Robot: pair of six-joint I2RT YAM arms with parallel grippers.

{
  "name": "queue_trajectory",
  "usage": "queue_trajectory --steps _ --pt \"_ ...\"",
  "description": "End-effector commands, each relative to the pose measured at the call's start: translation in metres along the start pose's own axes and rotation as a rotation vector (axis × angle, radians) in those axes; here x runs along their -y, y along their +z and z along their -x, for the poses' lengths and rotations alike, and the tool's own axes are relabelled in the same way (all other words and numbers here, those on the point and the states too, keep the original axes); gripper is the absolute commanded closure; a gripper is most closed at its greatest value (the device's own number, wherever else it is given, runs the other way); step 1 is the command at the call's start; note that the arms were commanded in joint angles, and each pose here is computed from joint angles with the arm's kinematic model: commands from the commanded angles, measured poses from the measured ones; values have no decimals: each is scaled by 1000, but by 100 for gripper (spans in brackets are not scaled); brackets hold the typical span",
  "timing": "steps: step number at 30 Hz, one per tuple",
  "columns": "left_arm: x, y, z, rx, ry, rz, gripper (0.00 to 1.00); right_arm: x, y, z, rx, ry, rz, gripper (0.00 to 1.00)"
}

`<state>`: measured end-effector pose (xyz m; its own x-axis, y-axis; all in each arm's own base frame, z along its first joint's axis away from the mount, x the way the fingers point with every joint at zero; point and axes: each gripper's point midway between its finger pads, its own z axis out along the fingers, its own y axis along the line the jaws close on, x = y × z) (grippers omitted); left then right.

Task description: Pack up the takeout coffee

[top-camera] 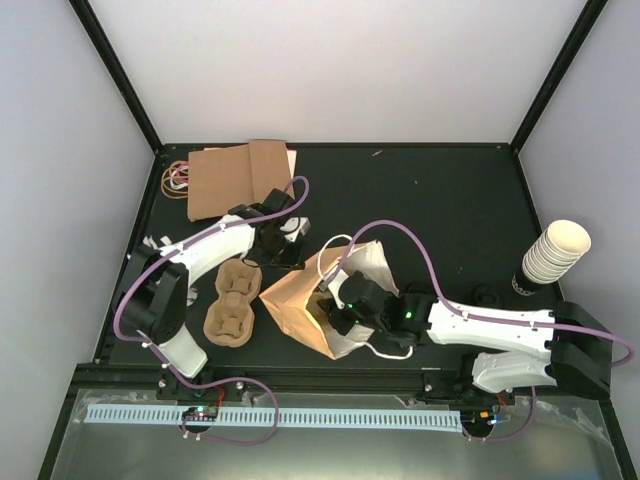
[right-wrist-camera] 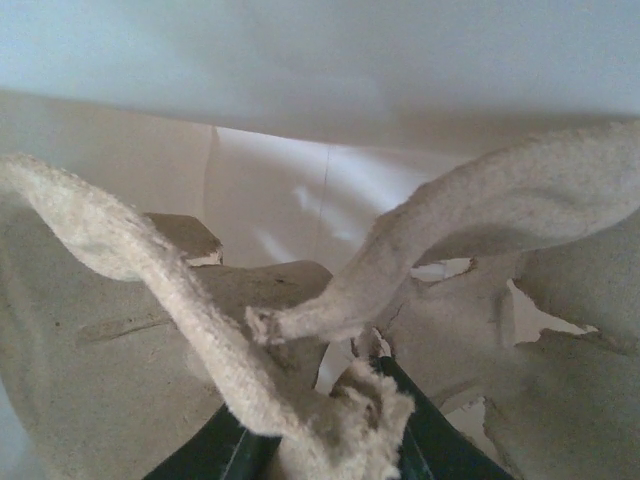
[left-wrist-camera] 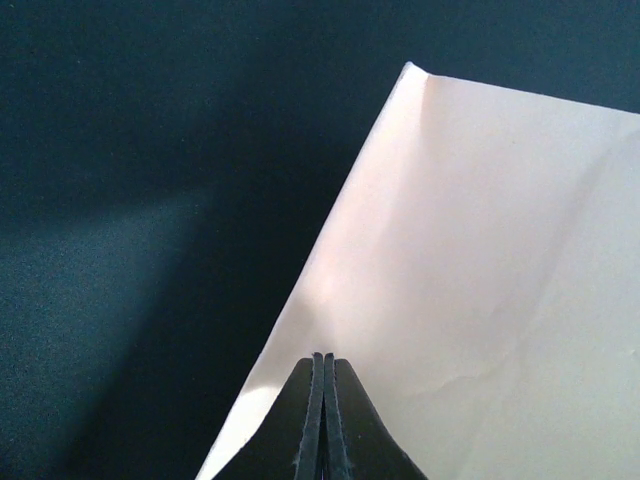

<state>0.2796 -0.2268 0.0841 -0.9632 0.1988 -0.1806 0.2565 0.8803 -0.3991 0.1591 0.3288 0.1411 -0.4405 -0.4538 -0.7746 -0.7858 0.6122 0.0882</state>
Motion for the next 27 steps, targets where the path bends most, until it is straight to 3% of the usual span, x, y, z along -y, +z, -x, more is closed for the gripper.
queue_trajectory --steps 1,27 --pt "15 -6 0 6 26 -48 98 2 1 -8 14 12 -5 75" --pt "26 -11 -3 7 46 -80 98 8 31 0 30 -17 -82 75"
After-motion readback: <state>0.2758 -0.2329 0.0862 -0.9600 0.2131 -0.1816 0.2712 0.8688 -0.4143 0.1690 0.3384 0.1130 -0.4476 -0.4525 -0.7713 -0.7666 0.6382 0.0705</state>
